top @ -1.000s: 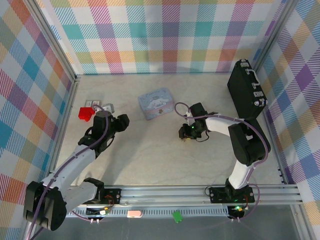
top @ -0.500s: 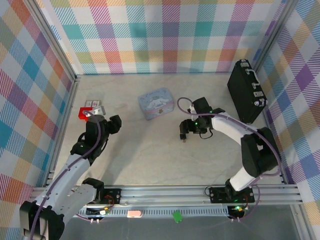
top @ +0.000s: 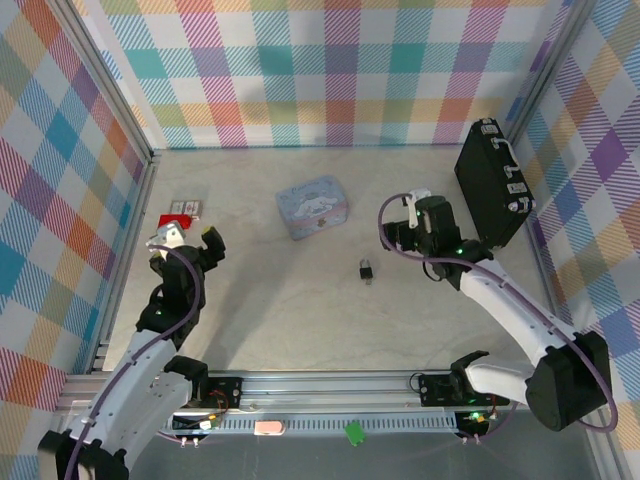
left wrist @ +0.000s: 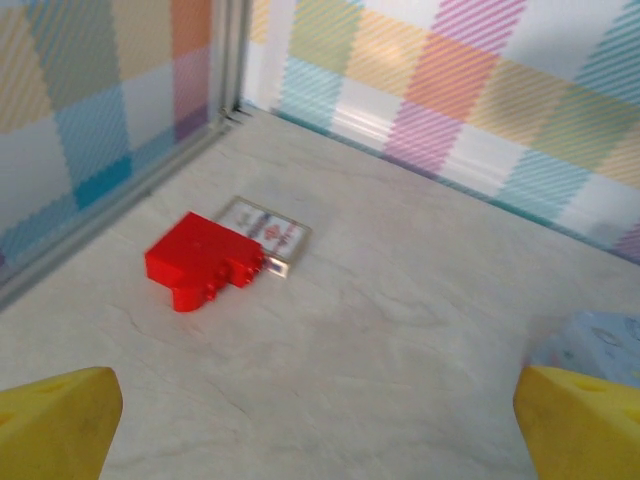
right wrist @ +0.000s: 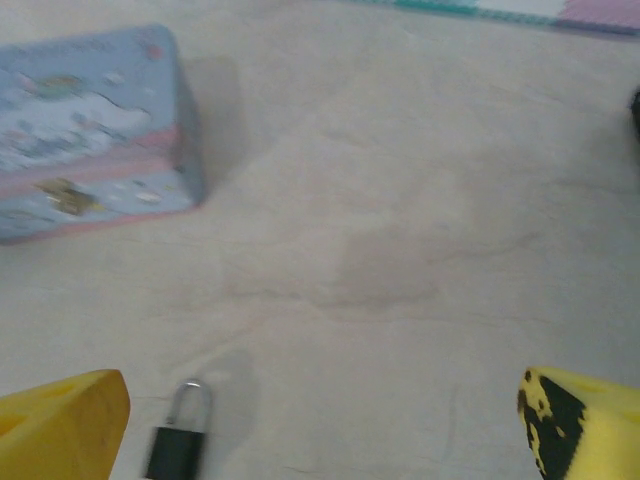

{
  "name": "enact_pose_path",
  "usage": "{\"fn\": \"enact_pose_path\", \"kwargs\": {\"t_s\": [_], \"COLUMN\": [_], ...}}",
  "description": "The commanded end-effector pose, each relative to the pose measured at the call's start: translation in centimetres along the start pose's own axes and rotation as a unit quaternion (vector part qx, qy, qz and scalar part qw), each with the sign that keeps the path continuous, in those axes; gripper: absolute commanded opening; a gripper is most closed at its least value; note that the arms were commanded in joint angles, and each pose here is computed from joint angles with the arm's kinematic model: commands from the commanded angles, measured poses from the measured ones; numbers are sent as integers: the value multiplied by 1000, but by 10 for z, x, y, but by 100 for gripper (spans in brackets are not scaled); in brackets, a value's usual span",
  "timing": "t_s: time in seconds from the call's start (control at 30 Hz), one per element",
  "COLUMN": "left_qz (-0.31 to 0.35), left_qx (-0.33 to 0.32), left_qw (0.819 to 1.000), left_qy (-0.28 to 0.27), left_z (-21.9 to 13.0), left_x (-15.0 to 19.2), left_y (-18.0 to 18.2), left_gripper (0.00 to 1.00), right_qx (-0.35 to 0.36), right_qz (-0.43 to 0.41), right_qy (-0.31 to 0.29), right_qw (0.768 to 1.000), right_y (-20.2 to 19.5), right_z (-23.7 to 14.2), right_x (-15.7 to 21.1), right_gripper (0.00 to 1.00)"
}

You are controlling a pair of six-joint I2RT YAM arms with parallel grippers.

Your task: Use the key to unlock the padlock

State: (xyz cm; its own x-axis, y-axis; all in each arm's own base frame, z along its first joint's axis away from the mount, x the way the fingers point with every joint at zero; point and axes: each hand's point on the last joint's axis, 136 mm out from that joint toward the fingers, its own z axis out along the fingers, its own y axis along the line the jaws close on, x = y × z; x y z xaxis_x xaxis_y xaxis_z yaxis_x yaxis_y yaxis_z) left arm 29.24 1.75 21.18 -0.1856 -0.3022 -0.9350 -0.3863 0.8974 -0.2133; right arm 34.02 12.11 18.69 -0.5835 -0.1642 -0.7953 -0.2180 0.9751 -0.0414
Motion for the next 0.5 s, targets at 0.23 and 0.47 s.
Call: {"fn": "enact_pose_path", "kwargs": {"t_s": [0.23, 0.47], "left_qz": [72, 169], "left_qx": [17, 69], "left_qw": [996, 983], "left_qy": [-48, 7], "left_z": [42, 84], "left_x": [26, 81], "left_y": [-14, -42], "left_gripper": [100, 100], "right_qx": [195, 183], "right_qz": [64, 36], "right_qy": [-17, -54], "right_qw": [979, 981], "right_y": [-86, -96], "right_z": [30, 53], "right_x": [32, 44], "right_gripper": [99, 99]}}
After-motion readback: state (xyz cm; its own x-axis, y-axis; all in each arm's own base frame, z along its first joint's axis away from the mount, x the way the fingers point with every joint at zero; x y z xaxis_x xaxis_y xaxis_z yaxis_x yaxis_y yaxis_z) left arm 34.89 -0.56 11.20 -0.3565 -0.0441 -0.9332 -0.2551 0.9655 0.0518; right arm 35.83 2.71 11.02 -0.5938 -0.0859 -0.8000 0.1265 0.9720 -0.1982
